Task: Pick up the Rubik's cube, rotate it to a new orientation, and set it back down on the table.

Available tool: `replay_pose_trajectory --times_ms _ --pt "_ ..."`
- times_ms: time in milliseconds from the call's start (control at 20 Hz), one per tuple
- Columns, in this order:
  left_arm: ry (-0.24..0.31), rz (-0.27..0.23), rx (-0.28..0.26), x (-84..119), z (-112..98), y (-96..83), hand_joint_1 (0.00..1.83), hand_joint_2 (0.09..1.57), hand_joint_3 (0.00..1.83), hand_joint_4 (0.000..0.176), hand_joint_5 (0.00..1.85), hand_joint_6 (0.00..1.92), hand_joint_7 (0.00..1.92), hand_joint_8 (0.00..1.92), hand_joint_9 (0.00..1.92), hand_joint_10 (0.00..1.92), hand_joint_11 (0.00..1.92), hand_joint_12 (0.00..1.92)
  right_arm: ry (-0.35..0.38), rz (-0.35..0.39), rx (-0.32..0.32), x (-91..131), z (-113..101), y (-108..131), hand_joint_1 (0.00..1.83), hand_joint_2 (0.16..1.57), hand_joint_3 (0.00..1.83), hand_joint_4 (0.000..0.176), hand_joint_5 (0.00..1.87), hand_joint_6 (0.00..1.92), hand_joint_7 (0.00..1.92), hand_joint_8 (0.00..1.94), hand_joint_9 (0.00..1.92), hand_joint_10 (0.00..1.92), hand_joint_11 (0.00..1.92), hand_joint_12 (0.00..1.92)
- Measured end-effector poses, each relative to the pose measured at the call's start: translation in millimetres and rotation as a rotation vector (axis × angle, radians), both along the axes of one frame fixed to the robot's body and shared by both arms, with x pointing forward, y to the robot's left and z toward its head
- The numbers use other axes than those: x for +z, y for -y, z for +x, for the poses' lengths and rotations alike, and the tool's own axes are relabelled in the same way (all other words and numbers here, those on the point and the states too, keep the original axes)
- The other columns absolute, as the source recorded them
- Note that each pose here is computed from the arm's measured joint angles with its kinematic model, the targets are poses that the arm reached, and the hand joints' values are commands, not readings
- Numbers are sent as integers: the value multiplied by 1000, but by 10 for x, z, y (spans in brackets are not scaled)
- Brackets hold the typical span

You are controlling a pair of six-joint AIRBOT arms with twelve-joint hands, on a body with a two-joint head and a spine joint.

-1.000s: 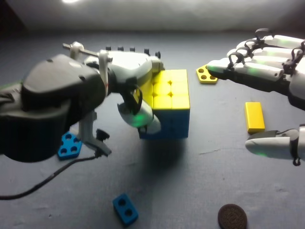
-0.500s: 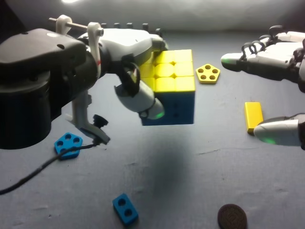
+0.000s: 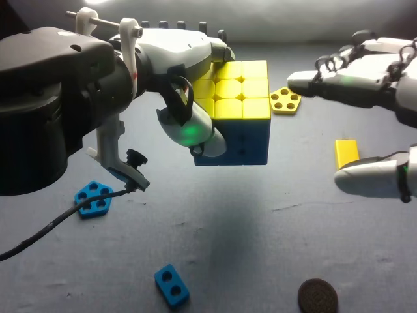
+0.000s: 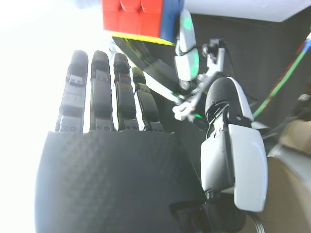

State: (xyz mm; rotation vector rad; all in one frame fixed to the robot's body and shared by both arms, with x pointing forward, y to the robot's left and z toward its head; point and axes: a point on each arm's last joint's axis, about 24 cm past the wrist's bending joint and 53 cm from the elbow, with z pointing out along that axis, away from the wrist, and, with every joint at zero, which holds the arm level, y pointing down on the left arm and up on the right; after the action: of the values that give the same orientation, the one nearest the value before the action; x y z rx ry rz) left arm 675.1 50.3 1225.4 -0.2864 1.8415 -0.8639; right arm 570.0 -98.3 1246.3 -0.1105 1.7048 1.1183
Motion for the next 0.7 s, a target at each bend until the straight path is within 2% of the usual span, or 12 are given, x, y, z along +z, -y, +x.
replay_pose_trajectory --times_ms 50,100,150,200,300,400,450,500,550,650,700 --pt "0 0 -1 1 0 1 1051 1379 0 7 546 1608 525 1798 392 1921 425 1921 -12 -10 0 -23 20 -26 221 1189 0 0 122 20 293 19 314 59 0 706" --pt "0 0 -1 0 -1 2 1036 1395 3 3 522 1638 499 1843 400 1921 446 1921 -29 -23 0 -62 54 -59 190 1193 0 0 127 17 446 70 497 175 0 1099" --pt "0 0 -3 1 -3 7 1036 1395 3 3 522 1638 499 1843 400 1921 446 1921 -49 -38 0 -117 82 -87 190 1193 0 0 127 17 446 70 497 175 0 1099" --pt "0 -1 -5 1 -5 11 1046 1386 0 3 551 1612 502 1825 408 1921 446 1921 -60 -47 -1 -148 97 -93 193 1187 0 0 144 0 556 58 313 923 0 1439" --pt "1 0 -3 1 -3 7 1047 1385 0 3 552 1611 502 1824 408 1921 447 1921 -84 -60 -8 -205 110 -86 193 1187 0 0 144 0 558 56 301 955 0 1443" --pt "0 -1 -6 1 -6 12 1047 1385 0 4 552 1610 503 1823 408 1921 448 1921 -85 -46 -9 -166 120 -98 193 1187 0 0 144 0 558 55 300 957 0 1442" --pt "1 0 -6 2 -5 12 1025 1401 5 14 514 1671 485 1834 362 1921 395 1921 -84 -30 -7 -140 119 -117 217 1202 7 0 77 8 590 836 440 1554 342 1815" --pt "1 0 -5 2 0 8 1030 1396 1 19 519 1672 497 1813 360 1921 384 1921 -84 -20 -3 -129 116 -140 236 1187 1 0 81 11 564 1203 470 1718 346 1900" --pt "1 -2 -5 7 1 9 1036 1390 0 18 526 1660 510 1800 373 1921 387 1921 -81 -16 1 -109 114 -159 216 1188 1 0 72 6 563 1335 480 1766 331 1917" --pt "2 -1 0 7 19 -11 1037 1389 0 18 527 1657 513 1796 375 1921 388 1921 -69 -1 8 -42 114 -195 211 1188 1 0 70 5 563 1363 483 1776 327 1920" --pt "4 0 4 13 27 -21 1038 1393 0 2 525 1634 506 1835 374 1921 400 1921 -61 9 11 -5 113 -213 194 1202 5 0 55 2 573 1378 503 1753 347 1921"
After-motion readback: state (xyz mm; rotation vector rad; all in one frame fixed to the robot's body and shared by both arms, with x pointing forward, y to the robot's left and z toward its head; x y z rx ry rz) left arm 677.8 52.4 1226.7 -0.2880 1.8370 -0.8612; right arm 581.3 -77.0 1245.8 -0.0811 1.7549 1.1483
